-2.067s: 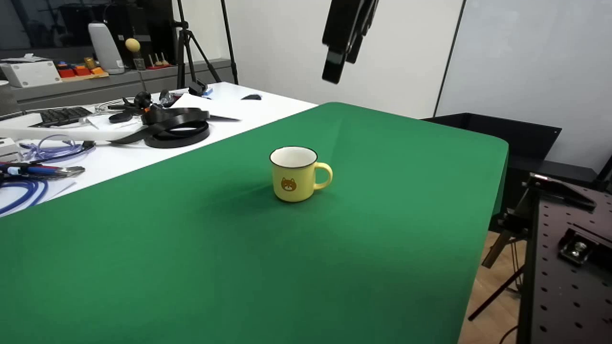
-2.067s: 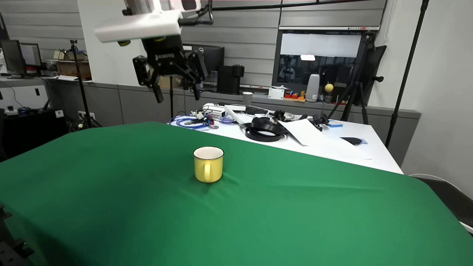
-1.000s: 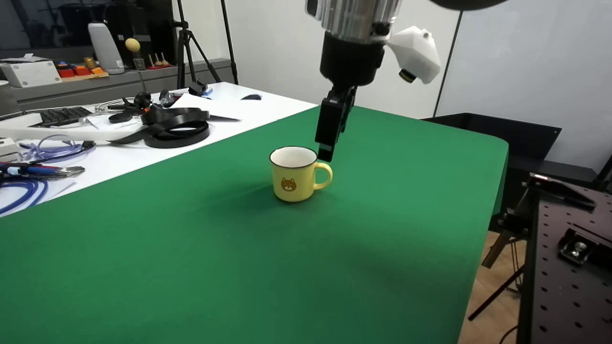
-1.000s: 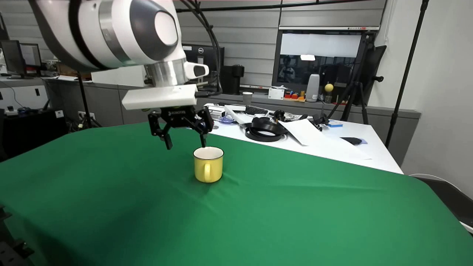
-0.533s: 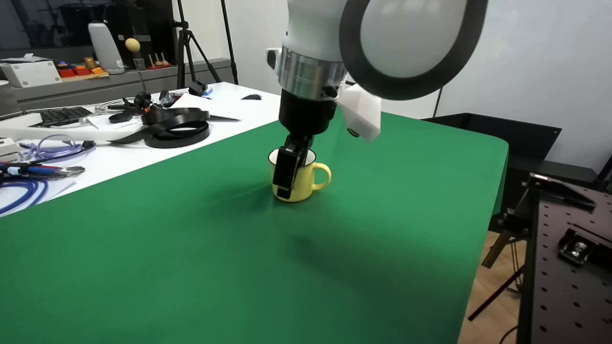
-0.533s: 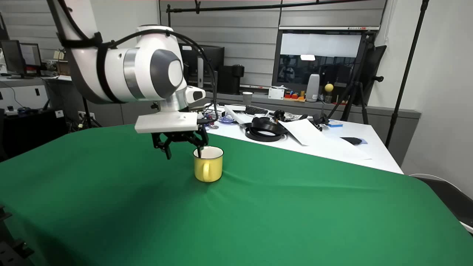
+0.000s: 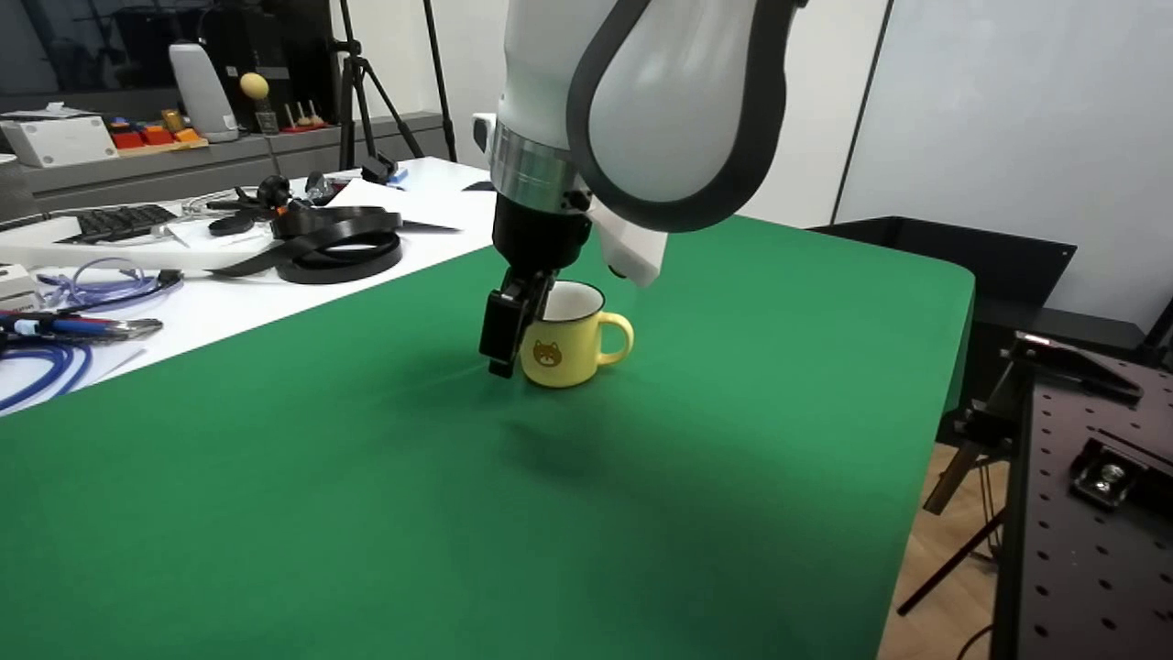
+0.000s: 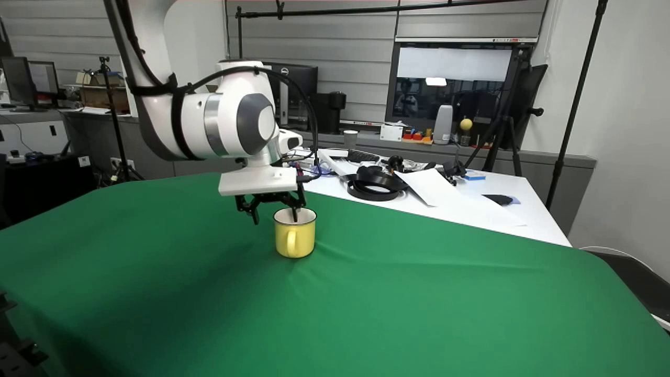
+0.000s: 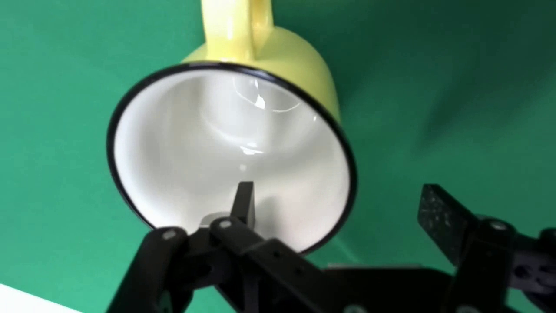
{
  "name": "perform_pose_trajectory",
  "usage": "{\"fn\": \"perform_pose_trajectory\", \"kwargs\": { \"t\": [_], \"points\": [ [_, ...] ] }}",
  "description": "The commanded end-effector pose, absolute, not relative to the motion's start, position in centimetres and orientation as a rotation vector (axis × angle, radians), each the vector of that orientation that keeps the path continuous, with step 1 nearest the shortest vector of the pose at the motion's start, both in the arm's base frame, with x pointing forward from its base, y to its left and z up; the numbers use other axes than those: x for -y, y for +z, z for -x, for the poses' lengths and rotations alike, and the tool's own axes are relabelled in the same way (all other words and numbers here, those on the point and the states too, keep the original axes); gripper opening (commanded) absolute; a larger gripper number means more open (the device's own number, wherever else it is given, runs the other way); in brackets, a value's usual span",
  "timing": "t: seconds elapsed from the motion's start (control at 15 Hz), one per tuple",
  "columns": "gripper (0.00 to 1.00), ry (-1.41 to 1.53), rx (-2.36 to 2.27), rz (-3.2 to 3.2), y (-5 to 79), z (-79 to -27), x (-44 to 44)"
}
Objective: Move the mug to the left slightly
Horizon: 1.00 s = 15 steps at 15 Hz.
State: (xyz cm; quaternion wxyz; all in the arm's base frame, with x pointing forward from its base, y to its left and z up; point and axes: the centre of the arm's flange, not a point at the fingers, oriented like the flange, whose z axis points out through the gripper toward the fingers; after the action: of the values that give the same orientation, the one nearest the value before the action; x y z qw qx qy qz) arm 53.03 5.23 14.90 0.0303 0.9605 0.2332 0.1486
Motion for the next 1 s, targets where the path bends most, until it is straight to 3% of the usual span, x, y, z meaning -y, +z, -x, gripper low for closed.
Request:
{"fn": "perform_pose_trajectory", "kwargs": {
  "t": [0.0, 0.6, 0.73, 0.93],
  "points": [
    [0.67, 0.439, -0.676, -2.96, 14.7, -54.6, -4.4],
    [0.05, 0.247, -0.647, -2.94, 17.4, -55.1, -2.7],
    [0.0, 0.208, -0.644, -2.933, 17.8, -55.2, -2.4],
    [0.03, 0.145, -0.664, -2.934, 18.4, -54.7, -2.5]
  ]
}}
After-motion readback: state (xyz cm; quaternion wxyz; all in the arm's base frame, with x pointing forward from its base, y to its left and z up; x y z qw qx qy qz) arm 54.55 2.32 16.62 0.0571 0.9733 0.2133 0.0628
